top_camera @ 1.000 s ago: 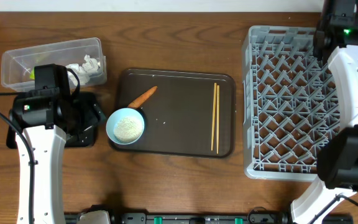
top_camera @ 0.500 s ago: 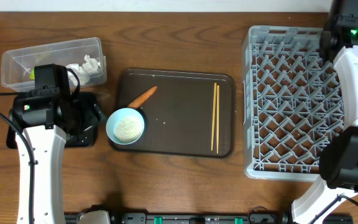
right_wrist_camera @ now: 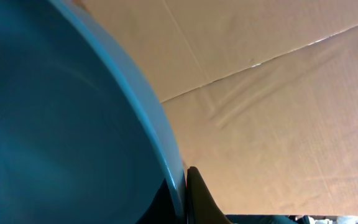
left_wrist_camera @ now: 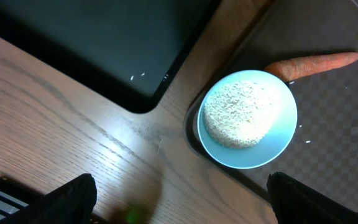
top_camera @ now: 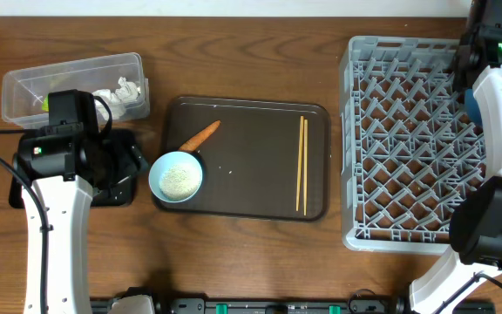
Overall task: Sort waste into correct bins and load items into the dishwasher rack
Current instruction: 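Lower the blue plate upright into the rack's right side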
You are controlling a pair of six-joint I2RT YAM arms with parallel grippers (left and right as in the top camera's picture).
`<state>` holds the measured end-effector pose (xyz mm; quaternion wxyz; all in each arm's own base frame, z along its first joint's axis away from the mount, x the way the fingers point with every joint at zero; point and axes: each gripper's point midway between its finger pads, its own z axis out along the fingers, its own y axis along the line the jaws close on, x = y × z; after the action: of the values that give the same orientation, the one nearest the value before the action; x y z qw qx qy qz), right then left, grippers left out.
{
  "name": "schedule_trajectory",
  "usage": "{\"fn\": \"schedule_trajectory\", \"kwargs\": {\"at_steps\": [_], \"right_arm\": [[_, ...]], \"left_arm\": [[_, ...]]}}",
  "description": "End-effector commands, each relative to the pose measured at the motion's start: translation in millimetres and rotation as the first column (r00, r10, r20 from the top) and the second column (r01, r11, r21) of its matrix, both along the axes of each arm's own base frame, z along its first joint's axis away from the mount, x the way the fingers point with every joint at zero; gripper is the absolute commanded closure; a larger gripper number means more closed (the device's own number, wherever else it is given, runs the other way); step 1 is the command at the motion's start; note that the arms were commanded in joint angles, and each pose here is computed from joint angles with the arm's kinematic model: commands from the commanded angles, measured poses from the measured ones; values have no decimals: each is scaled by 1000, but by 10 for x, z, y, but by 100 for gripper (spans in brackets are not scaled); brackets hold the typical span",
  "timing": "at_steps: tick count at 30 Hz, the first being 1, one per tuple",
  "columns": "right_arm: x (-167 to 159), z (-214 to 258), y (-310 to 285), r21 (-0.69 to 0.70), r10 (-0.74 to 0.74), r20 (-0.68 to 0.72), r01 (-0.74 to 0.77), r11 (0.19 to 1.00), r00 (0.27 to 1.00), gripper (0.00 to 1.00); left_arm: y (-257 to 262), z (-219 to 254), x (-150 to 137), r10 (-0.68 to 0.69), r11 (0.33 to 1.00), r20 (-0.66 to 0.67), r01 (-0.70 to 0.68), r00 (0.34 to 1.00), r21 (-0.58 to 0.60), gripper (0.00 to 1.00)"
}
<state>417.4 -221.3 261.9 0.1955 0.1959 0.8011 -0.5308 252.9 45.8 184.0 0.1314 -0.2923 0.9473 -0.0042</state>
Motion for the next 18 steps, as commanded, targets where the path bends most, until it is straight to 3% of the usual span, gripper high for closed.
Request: {"fn": "schedule_trajectory", "kwargs": {"at_steps": [1, 7, 12, 18], "right_arm": [[-64, 33, -56, -9, -17, -4, 17, 1000, 1000, 99], [-95, 71, -17, 16, 15, -28, -15, 1000, 999, 99], [-106, 365, -43, -31, 32, 12, -32, 999, 999, 99], [153, 451, -27, -28, 149, 19, -149, 988, 989, 98]], "left_arm": [[0, 5, 4, 10, 1000, 0, -10, 1000, -8, 10], [0, 5, 4, 10, 1000, 0, -10, 1000, -8, 10], [0, 4, 4, 10, 1000, -1, -10, 1000, -8, 10], [-1, 4, 3, 10, 1000, -1, -10, 1000, -8, 10]]}}
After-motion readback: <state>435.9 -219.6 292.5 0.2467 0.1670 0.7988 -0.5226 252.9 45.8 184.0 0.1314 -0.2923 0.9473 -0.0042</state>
